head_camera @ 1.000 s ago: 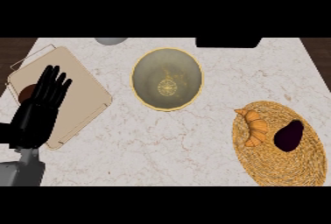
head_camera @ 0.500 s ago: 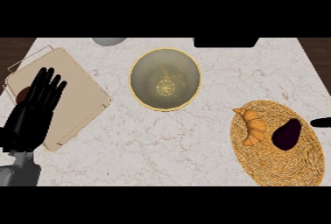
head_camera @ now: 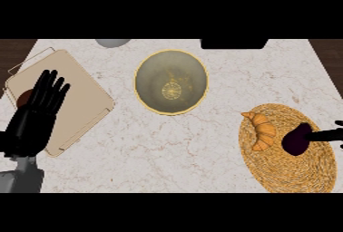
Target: Pick the eggplant from the placemat and place it in the bowl
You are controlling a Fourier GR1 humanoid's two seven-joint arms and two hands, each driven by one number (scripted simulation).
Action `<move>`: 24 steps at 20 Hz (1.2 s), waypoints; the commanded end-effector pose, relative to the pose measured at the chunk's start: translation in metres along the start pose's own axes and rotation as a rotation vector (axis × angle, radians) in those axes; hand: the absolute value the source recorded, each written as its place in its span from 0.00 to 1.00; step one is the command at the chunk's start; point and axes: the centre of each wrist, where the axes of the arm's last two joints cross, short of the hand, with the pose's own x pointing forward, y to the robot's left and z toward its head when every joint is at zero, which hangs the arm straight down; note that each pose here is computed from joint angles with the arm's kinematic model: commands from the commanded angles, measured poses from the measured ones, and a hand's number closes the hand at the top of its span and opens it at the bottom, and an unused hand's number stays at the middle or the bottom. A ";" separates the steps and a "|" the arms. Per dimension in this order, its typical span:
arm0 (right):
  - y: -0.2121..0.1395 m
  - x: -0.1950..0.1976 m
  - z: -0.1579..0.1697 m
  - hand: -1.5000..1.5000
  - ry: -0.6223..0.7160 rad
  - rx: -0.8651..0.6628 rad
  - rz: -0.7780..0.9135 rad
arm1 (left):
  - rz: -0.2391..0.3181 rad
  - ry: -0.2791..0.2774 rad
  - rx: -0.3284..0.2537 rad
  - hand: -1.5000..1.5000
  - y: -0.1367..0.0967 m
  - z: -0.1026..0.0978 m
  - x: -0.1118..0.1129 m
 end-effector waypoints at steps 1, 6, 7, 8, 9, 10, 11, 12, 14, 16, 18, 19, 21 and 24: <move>0.011 0.008 -0.010 0.00 0.029 -0.032 -0.013 | -0.001 0.009 0.007 0.50 -0.005 0.002 -0.011; 0.016 0.003 -0.016 0.00 0.080 0.013 0.009 | 0.003 -0.007 -0.009 0.50 0.002 -0.018 0.013; 0.027 -0.005 -0.030 0.00 0.073 0.010 0.008 | -0.005 0.014 -0.008 0.50 -0.009 0.011 0.008; 0.005 -0.014 -0.037 0.00 0.066 0.020 0.008 | 0.005 -0.001 0.001 0.50 0.014 -0.005 0.005; 0.016 -0.013 -0.031 0.00 0.063 0.024 0.007 | 0.012 0.001 -0.012 0.50 0.004 0.009 0.001; 0.020 -0.007 -0.029 0.00 0.077 0.029 0.014 | -0.002 -0.002 -0.007 0.50 0.002 0.001 0.004; 0.022 0.004 -0.021 0.00 0.075 0.044 0.019 | -0.019 0.004 0.000 0.50 0.002 0.003 -0.009; 0.033 -0.017 -0.039 0.00 0.076 0.052 0.018 | 0.012 -0.001 0.008 0.50 0.005 0.001 -0.009; 0.028 -0.002 -0.035 0.00 0.071 0.052 0.002 | -0.004 0.011 0.002 0.50 -0.002 -0.011 0.002; 0.029 -0.005 -0.024 0.00 0.090 0.055 0.031 | -0.002 -0.003 -0.008 0.50 -0.004 -0.007 0.004; 0.021 -0.023 -0.057 1.00 0.095 0.077 0.036 | -0.004 -0.010 -0.004 0.50 -0.015 -0.008 0.015; 0.024 -0.007 -0.043 1.00 0.085 0.054 0.064 | -0.005 0.000 -0.005 0.50 -0.011 0.001 -0.006; 0.038 -0.012 -0.051 1.00 0.019 0.058 0.166 | -0.001 0.008 -0.012 0.50 -0.011 -0.006 -0.008; 0.028 -0.012 -0.048 1.00 0.006 0.034 0.219 | 0.006 0.001 -0.015 0.50 0.003 -0.012 -0.006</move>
